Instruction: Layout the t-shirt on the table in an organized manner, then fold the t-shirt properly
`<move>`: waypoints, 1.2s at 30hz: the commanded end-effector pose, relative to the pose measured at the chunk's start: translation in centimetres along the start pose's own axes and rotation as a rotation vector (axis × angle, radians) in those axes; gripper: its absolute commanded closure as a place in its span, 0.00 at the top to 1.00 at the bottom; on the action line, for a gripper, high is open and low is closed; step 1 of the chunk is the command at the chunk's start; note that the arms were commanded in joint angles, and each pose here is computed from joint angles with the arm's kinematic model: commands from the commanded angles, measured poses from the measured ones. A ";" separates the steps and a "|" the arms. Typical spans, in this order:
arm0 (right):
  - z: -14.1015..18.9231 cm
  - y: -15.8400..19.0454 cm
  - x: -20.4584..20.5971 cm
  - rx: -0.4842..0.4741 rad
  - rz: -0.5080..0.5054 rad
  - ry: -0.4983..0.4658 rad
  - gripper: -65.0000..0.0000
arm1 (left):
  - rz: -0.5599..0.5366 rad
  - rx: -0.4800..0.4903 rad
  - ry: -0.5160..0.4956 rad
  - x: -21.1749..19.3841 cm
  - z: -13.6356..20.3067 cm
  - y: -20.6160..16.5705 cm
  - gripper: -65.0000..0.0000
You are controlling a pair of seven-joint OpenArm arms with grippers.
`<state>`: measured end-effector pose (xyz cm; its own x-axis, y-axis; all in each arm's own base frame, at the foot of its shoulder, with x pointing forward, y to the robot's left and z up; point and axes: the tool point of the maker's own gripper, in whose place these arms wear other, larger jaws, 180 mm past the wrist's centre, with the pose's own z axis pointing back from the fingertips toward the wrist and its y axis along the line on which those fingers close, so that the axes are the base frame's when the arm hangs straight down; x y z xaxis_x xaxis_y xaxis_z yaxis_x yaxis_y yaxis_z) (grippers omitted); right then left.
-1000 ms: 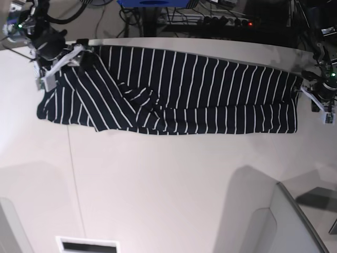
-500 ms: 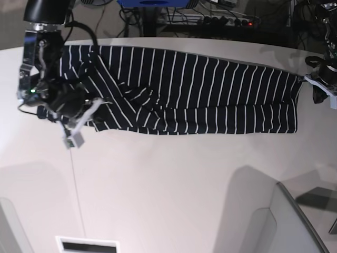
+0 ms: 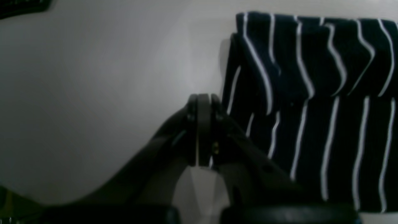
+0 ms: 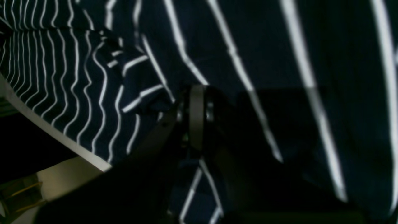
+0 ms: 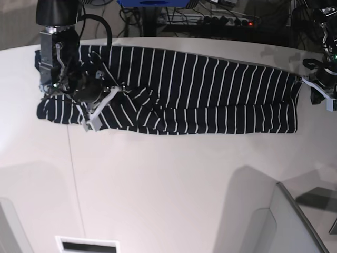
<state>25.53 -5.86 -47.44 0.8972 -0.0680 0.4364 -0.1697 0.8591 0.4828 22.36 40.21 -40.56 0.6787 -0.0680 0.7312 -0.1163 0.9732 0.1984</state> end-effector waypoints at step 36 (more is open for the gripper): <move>7.5 2.5 3.1 -0.043 0.180 -0.212 0.01 | 0.320 -0.248 0.049 -1.1 -6.6 -2.9 1.00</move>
<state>24.00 -7.78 -40.31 0.7784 0.0011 0.6277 -0.2837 0.8926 0.3503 26.22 38.13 -47.14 0.6634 0.2785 0.6945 -0.1689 0.9599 -0.2237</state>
